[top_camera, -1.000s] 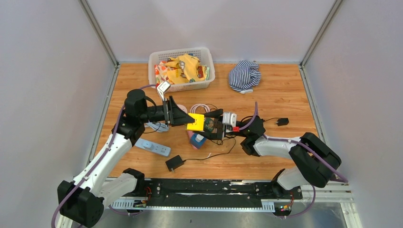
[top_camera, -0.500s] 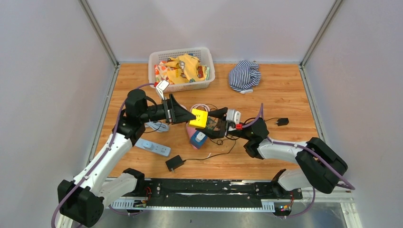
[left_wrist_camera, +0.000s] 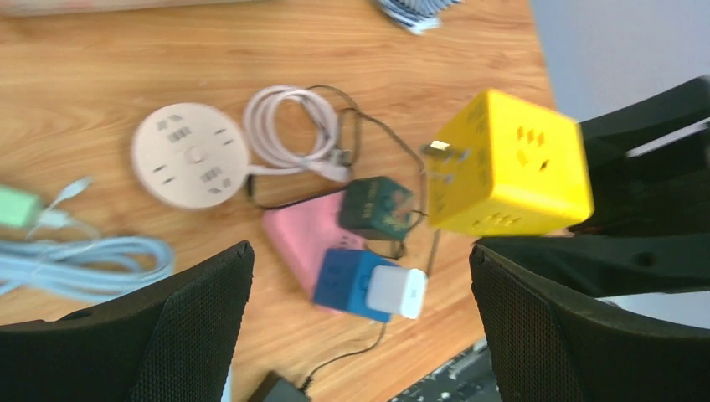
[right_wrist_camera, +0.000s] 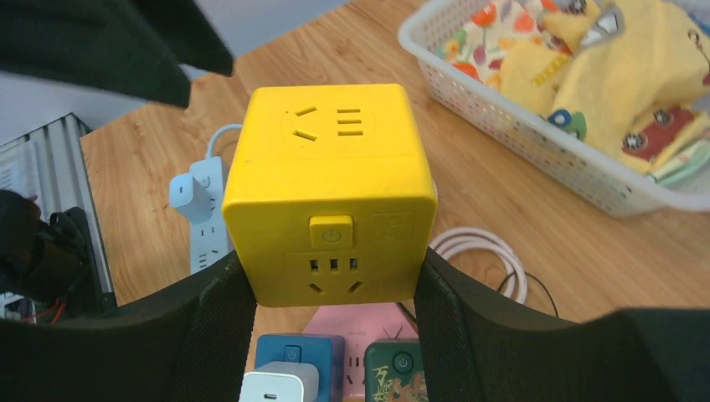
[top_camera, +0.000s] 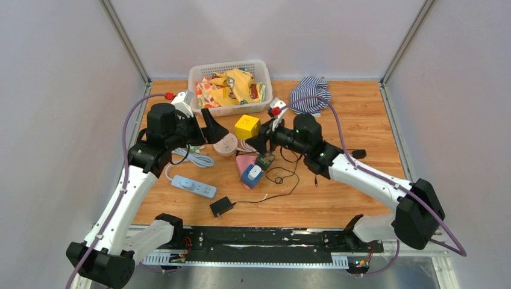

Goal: Insert the plug
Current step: Pick up the plug from the center of the board, then adjust the plug.

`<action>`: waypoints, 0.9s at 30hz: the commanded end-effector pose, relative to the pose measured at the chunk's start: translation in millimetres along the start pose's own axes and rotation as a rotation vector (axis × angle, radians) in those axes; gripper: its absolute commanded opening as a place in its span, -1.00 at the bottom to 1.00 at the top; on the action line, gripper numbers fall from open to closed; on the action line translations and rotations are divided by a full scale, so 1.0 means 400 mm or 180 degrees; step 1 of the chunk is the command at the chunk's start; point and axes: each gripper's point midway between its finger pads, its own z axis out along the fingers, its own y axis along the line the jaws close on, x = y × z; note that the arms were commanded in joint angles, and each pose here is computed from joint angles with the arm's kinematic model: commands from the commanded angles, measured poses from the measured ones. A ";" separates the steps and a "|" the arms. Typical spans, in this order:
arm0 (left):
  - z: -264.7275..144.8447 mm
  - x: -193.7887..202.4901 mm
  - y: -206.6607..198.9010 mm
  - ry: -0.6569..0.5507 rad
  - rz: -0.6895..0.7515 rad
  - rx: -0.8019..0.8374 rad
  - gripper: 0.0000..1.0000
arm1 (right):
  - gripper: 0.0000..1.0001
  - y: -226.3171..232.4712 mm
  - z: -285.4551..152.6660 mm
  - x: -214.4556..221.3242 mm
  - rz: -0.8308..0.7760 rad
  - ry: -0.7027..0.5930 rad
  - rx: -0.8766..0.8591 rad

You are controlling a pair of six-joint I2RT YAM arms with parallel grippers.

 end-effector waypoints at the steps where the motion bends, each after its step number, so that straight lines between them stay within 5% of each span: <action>1: -0.038 0.003 0.125 -0.0183 0.0073 -0.0769 1.00 | -1.00 -0.069 -0.017 0.066 0.0518 0.0918 0.0637; 6: -0.053 0.002 0.191 -0.0240 0.0112 -0.1079 1.00 | -1.00 -0.081 -0.003 0.060 0.0913 0.1272 0.0928; 15: -0.019 0.083 0.297 -0.0157 -0.0571 -0.1223 0.99 | -1.00 -0.114 0.021 0.063 0.0858 0.1831 0.1393; 27: -0.043 0.159 0.440 -0.0117 -0.0911 -0.2098 1.00 | -1.00 -0.085 0.144 0.155 0.0803 0.2630 0.1320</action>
